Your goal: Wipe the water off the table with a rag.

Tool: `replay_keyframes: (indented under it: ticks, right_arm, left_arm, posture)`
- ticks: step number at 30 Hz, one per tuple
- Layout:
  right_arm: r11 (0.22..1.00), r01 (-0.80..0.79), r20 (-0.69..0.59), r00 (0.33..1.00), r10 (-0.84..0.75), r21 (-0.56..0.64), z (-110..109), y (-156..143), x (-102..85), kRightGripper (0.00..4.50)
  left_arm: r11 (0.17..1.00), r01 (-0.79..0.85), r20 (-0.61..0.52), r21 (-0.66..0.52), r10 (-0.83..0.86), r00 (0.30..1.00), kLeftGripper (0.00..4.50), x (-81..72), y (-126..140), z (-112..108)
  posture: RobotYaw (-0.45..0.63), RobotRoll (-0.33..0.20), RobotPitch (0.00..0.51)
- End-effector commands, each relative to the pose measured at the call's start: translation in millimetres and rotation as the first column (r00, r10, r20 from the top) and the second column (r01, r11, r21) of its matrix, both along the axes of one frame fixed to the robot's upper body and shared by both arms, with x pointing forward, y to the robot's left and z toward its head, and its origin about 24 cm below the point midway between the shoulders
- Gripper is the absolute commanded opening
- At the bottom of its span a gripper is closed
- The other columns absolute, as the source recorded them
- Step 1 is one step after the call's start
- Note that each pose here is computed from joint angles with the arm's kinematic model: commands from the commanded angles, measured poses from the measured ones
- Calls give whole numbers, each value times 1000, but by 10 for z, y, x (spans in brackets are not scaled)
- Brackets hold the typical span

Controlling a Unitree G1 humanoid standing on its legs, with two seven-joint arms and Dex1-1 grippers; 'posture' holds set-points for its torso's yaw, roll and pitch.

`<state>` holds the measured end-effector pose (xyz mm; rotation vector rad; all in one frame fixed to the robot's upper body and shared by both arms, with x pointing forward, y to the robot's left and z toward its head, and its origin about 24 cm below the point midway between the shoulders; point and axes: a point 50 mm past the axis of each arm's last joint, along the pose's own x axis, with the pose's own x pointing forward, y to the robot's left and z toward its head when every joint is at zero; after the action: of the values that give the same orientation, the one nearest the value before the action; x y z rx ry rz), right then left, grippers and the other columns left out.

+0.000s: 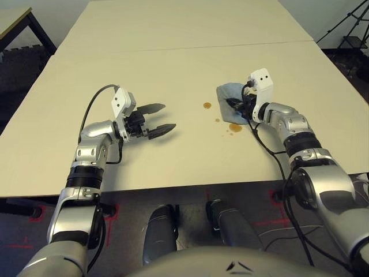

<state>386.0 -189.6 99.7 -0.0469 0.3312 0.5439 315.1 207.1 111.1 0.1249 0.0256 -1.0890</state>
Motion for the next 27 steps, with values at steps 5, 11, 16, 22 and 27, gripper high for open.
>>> replay_keyframes:
  ticks: [5, 11, 16, 22, 27]
  right_arm:
    - [983, 141, 26, 990, -138, -117, 110, -542, -30, 185]
    - [973, 204, 50, 979, -200, -107, 251, -828, -84, 182]
    - [982, 181, 35, 983, -179, -54, 467, -1034, -183, 179]
    - [991, 133, 5, 991, -133, -19, 741, -1207, -430, 179]
    - [996, 93, -41, 995, -93, -12, 907, -1248, -712, 178]
  left_arm:
    - [1000, 9, -6, 10, -9, 1000, 4500, 4, -26, -19]
    - [1000, 10, -8, 12, -10, 1000, 4500, 12, -27, -28]
    - [1000, 14, -11, 10, -14, 1000, 4500, 14, -44, -41]
    - [1000, 19, -13, 7, -19, 1000, 4500, 24, -67, -58]
    - [1000, 24, -13, 3, -24, 1000, 4500, 40, -83, -68]
  posture:
    - [-207, 0, 141]
    - [-214, 0, 143]
    - [-223, 0, 144]
    - [-234, 0, 143]
    - [-243, 0, 142]
